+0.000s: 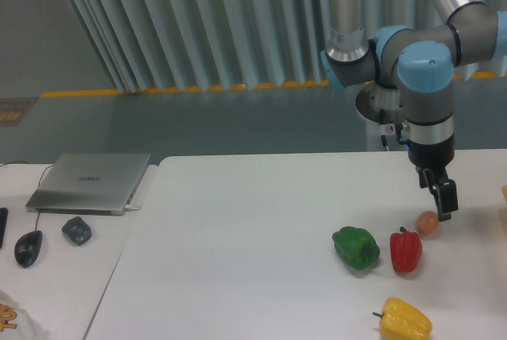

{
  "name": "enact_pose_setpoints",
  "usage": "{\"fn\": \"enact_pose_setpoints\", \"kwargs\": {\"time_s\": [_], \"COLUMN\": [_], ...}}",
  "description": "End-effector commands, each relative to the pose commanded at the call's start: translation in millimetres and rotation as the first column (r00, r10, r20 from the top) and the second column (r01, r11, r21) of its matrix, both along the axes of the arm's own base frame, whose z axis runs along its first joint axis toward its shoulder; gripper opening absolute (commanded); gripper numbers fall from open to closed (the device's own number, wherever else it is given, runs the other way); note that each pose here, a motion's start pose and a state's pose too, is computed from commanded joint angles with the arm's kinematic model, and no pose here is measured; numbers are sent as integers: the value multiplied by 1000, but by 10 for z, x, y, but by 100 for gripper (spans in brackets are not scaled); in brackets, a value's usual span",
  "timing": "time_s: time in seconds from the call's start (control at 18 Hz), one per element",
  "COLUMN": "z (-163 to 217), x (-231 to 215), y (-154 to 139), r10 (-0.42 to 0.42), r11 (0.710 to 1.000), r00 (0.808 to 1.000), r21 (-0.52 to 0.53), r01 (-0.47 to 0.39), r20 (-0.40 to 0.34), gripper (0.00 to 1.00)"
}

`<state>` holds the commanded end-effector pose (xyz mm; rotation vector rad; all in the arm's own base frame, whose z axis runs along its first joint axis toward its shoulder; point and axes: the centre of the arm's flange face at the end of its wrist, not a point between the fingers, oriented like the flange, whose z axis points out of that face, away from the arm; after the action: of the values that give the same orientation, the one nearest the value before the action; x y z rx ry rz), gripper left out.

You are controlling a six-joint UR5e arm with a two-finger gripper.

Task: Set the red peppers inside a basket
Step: 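Lower the gripper down beside the red bell pepper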

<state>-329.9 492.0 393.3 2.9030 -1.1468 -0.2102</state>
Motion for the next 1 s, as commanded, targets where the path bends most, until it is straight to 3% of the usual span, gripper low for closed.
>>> {"fn": "enact_pose_setpoints", "kwargs": {"time_s": [0.17, 0.89, 1.0], "z": [-3, -355, -379], "x": [113, 316, 331], "y": [89, 128, 139], "r10": [56, 74, 155], "r11": [998, 997, 988], "r00": [998, 997, 987], "r21": [11, -1, 12], "r01": [-56, -74, -155], "r20": [5, 38, 39], "gripper": [100, 100, 100]}}
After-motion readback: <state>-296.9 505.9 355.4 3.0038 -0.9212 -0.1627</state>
